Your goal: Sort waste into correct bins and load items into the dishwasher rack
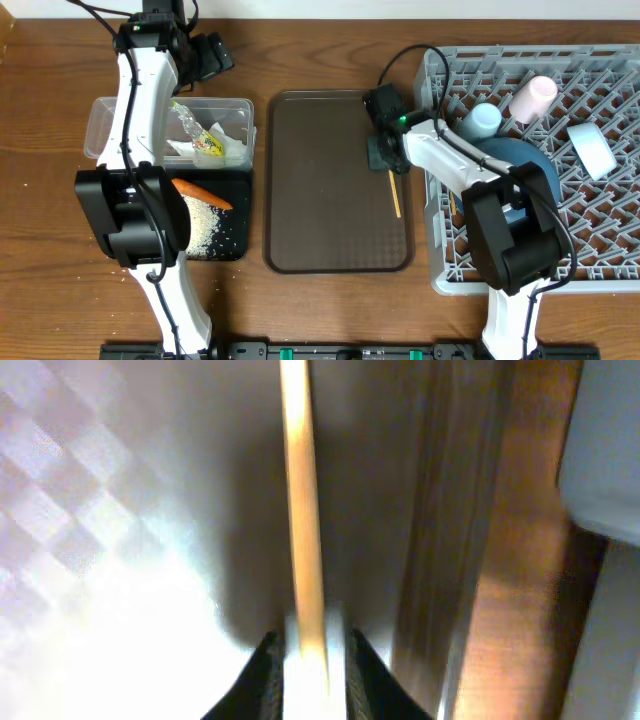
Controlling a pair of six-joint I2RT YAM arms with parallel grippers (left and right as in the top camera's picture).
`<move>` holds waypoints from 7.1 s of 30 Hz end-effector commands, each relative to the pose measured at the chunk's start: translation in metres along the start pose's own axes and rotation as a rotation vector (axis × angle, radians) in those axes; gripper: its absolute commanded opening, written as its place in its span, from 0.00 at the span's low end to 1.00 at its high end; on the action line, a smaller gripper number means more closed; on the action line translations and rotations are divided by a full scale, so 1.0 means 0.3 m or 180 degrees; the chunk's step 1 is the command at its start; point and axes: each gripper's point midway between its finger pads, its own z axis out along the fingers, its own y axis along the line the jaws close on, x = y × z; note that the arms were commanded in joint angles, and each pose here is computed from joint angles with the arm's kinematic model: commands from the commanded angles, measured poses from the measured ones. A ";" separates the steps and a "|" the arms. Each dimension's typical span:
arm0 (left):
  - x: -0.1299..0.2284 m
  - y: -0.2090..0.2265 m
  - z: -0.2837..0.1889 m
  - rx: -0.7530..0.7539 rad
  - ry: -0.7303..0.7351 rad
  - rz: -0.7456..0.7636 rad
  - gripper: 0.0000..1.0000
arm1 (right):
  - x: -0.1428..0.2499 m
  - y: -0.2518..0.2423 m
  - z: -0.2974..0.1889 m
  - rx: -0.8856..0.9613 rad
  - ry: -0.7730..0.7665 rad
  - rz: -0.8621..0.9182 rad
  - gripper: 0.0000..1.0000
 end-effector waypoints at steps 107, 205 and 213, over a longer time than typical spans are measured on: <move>-0.009 0.000 -0.006 -0.0009 -0.0025 0.0029 0.98 | -0.297 -0.316 -0.400 -0.0583 -0.0093 0.0346 0.99; -0.009 0.000 -0.006 -0.0009 -0.0025 0.0029 0.98 | 0.369 -0.466 -0.780 -0.0031 -0.4690 -0.0099 0.99; -0.009 0.000 -0.006 -0.0009 -0.0025 0.0029 0.98 | 0.403 -0.492 -0.617 0.0140 -0.4037 -0.0007 0.99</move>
